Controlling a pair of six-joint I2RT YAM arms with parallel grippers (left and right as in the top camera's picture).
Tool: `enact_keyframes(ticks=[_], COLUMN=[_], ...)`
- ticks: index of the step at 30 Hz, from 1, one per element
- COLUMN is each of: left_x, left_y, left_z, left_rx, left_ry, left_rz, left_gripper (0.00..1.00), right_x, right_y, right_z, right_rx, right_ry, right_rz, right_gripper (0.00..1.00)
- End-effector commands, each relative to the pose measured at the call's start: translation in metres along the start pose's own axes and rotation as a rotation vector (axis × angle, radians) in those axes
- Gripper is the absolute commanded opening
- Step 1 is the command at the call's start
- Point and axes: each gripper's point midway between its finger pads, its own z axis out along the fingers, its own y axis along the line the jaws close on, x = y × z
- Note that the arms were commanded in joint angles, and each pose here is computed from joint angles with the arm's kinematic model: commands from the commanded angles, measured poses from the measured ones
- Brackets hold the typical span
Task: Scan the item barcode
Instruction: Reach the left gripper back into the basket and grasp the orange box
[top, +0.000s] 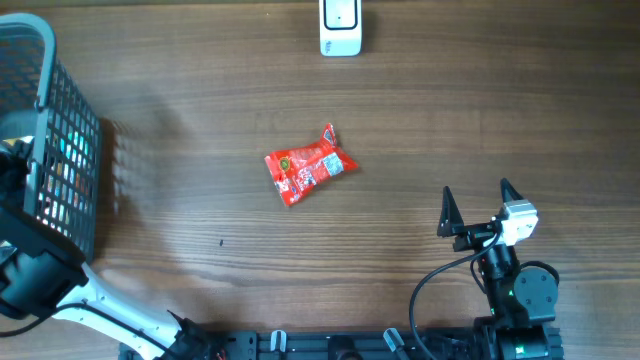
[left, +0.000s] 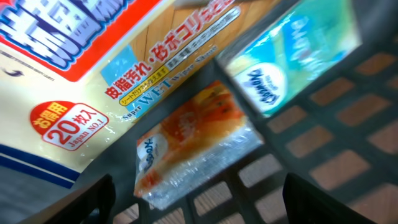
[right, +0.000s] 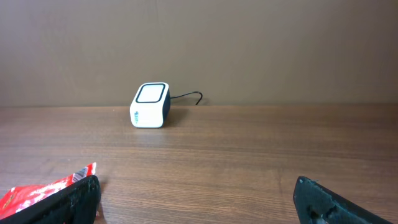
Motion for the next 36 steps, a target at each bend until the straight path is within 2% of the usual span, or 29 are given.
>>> enact_keyframes(ticks=[1,8,11,14,18,20,21,24,28,31,36], left_x=[0.002,0.001,0.004,0.007,0.006,0.006,0.006,0.006,-0.001,-0.008,-0.006], left_y=[0.007,0.006,0.009,0.013,0.013,0.013,0.013,0.012,-0.007,-0.032,-0.068], left_z=[0.01,0.017,0.029,0.039,0.04,0.04,0.039,0.03,-0.014,-0.068,-0.176], left_rx=[-0.024,-0.018,-0.021,-0.023,-0.021,-0.021,-0.021,-0.021,0.061,0.18,0.36], left_ry=[0.011,0.004,0.016,0.021,0.015,0.015,0.017,0.019,0.01,-0.033,-0.195], left_rz=[-0.025,-0.053,-0.056,-0.058,-0.056,-0.057,-0.057,-0.062,-0.084,-0.086,-0.029], left_gripper=[0.87,0.89,0.84,0.71,0.41,0.29,0.18,0.06,0.04,0.04,0.04], right_x=[-0.001,-0.001,-0.001,-0.001,-0.001,-0.001,-0.001,-0.001,-0.001,-0.001,-0.001], right_y=[0.0,0.0,0.0,0.0,0.0,0.0,0.0,0.0,0.0,0.0,0.0], right_z=[0.0,0.0,0.0,0.0,0.0,0.0,0.0,0.0,0.0,0.0,0.0], right_rx=[0.002,0.002,0.002,0.002,0.002,0.002,0.002,0.002,0.002,0.002,0.002], right_ry=[-0.005,-0.005,-0.005,-0.005,-0.005,-0.005,-0.005,-0.005,-0.005,-0.005,-0.005], right_rz=[-0.014,-0.014,-0.014,-0.014,-0.014,-0.014,-0.014,-0.014,-0.014,-0.014,-0.014], right_gripper=[1.0,1.0,1.0,1.0,1.0,1.0,0.99,1.0,1.0,1.0,1.0])
